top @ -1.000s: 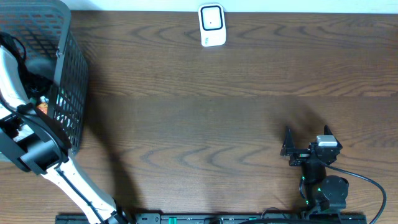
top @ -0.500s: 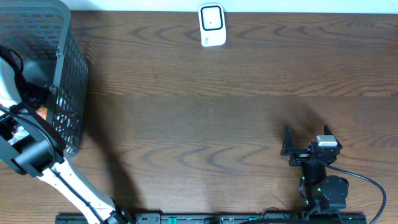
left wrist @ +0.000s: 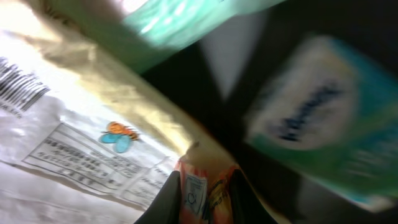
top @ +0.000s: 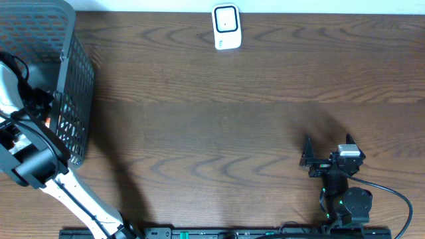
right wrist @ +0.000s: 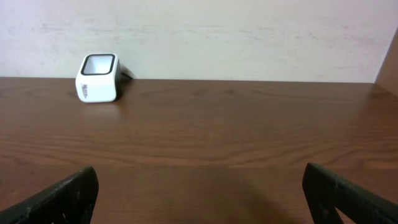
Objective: Scan the item barcode
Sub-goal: 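Grasp the small orange snack packet in the basket with the left gripper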
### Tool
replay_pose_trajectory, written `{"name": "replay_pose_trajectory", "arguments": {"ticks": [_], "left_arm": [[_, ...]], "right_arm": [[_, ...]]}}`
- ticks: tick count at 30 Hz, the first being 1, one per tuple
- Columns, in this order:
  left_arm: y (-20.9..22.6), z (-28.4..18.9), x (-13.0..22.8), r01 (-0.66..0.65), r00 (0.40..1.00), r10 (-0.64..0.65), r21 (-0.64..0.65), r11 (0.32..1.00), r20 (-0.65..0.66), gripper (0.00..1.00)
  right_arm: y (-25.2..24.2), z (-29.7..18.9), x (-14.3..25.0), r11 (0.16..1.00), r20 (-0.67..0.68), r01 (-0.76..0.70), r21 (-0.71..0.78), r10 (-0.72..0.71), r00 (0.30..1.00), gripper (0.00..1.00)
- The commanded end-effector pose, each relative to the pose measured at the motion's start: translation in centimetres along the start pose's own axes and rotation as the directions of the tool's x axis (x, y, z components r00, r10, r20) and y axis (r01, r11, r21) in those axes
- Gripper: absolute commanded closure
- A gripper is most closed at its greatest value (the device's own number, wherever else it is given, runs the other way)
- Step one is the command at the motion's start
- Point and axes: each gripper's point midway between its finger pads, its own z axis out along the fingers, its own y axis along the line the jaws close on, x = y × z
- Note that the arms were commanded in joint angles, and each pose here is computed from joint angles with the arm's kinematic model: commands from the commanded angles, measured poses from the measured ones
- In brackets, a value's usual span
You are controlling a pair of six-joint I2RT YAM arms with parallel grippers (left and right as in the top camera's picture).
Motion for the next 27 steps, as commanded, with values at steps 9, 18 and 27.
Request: {"name": "replay_pose_trajectory", "arguments": {"ticks": [9, 18, 27], "left_arm": [[-1.9, -19.1, -0.6, 0.010, 0.913, -0.187, 0.437, 0.899, 0.363, 0.92], [0.5, -31.3, 3.6, -0.118, 0.766, -0.309, 0.596, 0.794, 0.564, 0.93], [-1.9, -38.0, 10.5, -0.343, 0.789, -0.263, 0.753, 0.562, 0.556, 0.92]], "right_arm": [[0.1, 0.0, 0.0, 1.000, 0.002, 0.011, -0.002, -0.011, 1.000, 0.01], [0.0, 0.0, 0.0, 1.000, 0.001, 0.011, -0.002, -0.011, 1.000, 0.01], [0.0, 0.0, 0.0, 1.000, 0.002, 0.011, -0.002, -0.011, 1.000, 0.01]]}}
